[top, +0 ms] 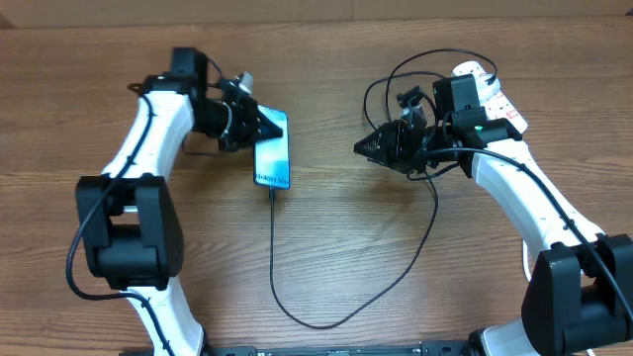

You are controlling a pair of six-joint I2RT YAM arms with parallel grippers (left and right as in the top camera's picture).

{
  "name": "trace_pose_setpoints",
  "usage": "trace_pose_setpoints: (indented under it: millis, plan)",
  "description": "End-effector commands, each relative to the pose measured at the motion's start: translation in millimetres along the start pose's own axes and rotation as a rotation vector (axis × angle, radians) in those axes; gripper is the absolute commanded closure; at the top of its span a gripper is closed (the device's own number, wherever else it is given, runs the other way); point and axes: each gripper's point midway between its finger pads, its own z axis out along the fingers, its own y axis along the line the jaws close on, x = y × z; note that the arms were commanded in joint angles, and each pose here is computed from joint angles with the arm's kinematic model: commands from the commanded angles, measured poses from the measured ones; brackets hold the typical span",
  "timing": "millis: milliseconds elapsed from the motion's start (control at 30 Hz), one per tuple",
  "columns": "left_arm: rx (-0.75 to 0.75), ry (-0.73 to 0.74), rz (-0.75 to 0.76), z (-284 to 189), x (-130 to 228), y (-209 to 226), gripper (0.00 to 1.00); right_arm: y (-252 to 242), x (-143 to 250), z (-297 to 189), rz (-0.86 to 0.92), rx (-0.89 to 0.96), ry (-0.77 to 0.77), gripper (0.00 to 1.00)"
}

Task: Plug charger to phone and switch on socket
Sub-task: 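Lay the phone flat on the table with the left gripper and release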

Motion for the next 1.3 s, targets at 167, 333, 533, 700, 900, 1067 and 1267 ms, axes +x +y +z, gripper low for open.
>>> trace_pose_setpoints:
  millis: [167, 333, 533, 700, 900, 1067, 1267]
  plan:
    - [-0.29, 0.049, 0.207, 22.9, 6.7, 35.8, 0.96, -14.1, 4.2, -2.7, -0.075, 0.135, -0.018, 0.59]
    - [-0.302, 0.117, 0.151, 47.1, 12.5, 64.7, 0.96, -17.1, 9.1, 2.5, -0.093, 0.185, -0.01, 0.59]
    - [-0.313, 0.165, 0.11, 62.5, 19.0, 85.2, 0.96, -14.3, 13.0, 7.2, -0.125, 0.194, 0.001, 0.59]
    - [-0.356, 0.155, 0.116, 60.5, 16.1, 92.1, 0.96, -14.8, 12.8, 7.1, -0.125, 0.197, 0.0, 0.58]
    - [-0.392, 0.157, 0.11, 57.9, 16.6, 98.0, 0.79, -14.8, 12.8, 7.1, -0.125, 0.198, 0.0, 0.58]
    - [-0.393, 0.159, 0.108, 57.7, 17.3, 98.2, 0.58, -14.8, 12.8, 7.1, -0.125, 0.198, 0.0, 0.58]
    - [-0.544, 0.159, 0.051, 45.5, 20.2, 120.8, 0.57, -14.8, 12.9, 7.1, -0.125, 0.197, 0.0, 0.58]
